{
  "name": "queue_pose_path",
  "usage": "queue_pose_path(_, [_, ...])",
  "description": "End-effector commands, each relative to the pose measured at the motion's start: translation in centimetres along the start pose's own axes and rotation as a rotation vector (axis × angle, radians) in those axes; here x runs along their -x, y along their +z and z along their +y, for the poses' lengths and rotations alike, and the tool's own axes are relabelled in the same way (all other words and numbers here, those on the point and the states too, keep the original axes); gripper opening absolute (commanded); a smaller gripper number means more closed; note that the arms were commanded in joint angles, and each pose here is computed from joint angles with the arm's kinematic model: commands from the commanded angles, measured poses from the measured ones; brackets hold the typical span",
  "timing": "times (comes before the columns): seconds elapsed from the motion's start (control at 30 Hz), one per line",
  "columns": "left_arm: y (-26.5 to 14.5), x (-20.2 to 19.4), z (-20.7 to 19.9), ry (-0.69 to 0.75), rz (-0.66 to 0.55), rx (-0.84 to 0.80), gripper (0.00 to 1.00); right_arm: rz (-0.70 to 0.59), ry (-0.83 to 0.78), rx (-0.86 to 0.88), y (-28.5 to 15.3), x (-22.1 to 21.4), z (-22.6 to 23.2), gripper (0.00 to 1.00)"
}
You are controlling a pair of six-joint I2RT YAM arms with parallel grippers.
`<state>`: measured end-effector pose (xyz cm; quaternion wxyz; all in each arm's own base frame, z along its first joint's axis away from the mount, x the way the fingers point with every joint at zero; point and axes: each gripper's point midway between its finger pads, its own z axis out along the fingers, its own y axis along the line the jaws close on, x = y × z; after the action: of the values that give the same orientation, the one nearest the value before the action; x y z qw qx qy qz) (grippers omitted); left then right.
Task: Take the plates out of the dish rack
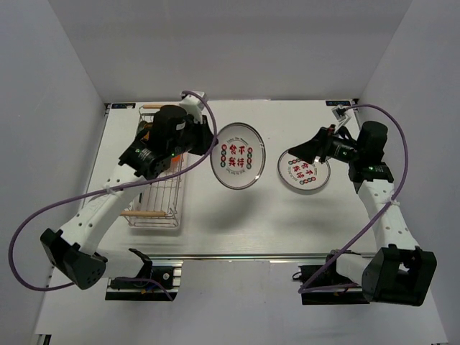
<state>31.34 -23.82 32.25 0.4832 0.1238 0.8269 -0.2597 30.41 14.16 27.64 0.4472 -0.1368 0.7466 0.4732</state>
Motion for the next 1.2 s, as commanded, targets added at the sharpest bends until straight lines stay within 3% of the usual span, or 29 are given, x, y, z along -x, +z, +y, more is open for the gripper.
queue_pose_path(0.0, [-1.5,3.1,-5.7,0.03,-0.101,-0.302,0.0,-0.007,-0.118,0.121,0.7,1.5,2.9,0.89])
queue_pose_path(0.23, [-1.2,2.2,-7.4,0.033,-0.075,-0.417,0.0,0.102,-0.074,0.086,3.3,-0.9,1.8,0.88])
queue_pose_path(0.33, [-1.3,1.9,-7.8,0.036,-0.069,-0.446,0.0,0.135,-0.063,0.119,4.1,-1.7,2.3,0.83])
queue_pose_path(0.4, [-1.0,1.7,-7.8,0.028,-0.048,-0.441,0.0,0.154,-0.07,0.154,4.5,-2.1,3.1,0.73])
queue_pose_path(0.53, [-0.5,1.4,-7.2,0.022,-0.036,-0.408,0.0,0.165,-0.058,0.151,5.0,-2.7,3.2,0.22])
queue_pose_path(0.67, [0.1,1.1,-5.7,0.001,-0.022,-0.313,0.0,0.169,-0.017,0.116,5.1,-2.8,2.3,0.0])
queue_pose_path(0.7, [0.2,1.0,-5.4,-0.007,-0.014,-0.293,0.05,0.167,-0.009,0.101,5.2,-2.7,2.1,0.0])
queue_pose_path(0.77, [0.5,0.8,-4.6,-0.016,0.005,-0.244,0.29,0.166,0.011,0.077,5.2,-2.6,1.6,0.0])
queue_pose_path(0.8, [0.5,0.6,-4.3,-0.019,0.015,-0.226,0.58,0.16,0.022,0.035,5.3,-2.3,1.0,0.0])
queue_pose_path(0.83, [0.6,0.8,-3.9,-0.025,0.013,-0.197,0.68,0.155,0.023,0.015,5.3,-2.2,0.8,0.0])
queue_pose_path(0.9, [0.6,0.8,-2.6,-0.03,0.016,-0.116,0.79,0.123,0.035,-0.072,5.1,-1.4,-0.4,0.0])
queue_pose_path(0.93, [0.4,1.0,-2.0,-0.036,0.009,-0.082,0.91,0.122,0.053,-0.106,4.9,-1.4,-1.1,0.0])
queue_pose_path(0.97, [-0.1,1.4,-0.3,-0.042,-0.01,0.02,0.98,0.107,0.068,-0.147,4.6,-1.1,-1.8,0.0])
queue_pose_path(1.17, [-4.4,0.6,8.1,-0.128,-0.034,0.513,0.98,0.071,0.229,-0.427,1.8,-1.3,-8.2,0.0])
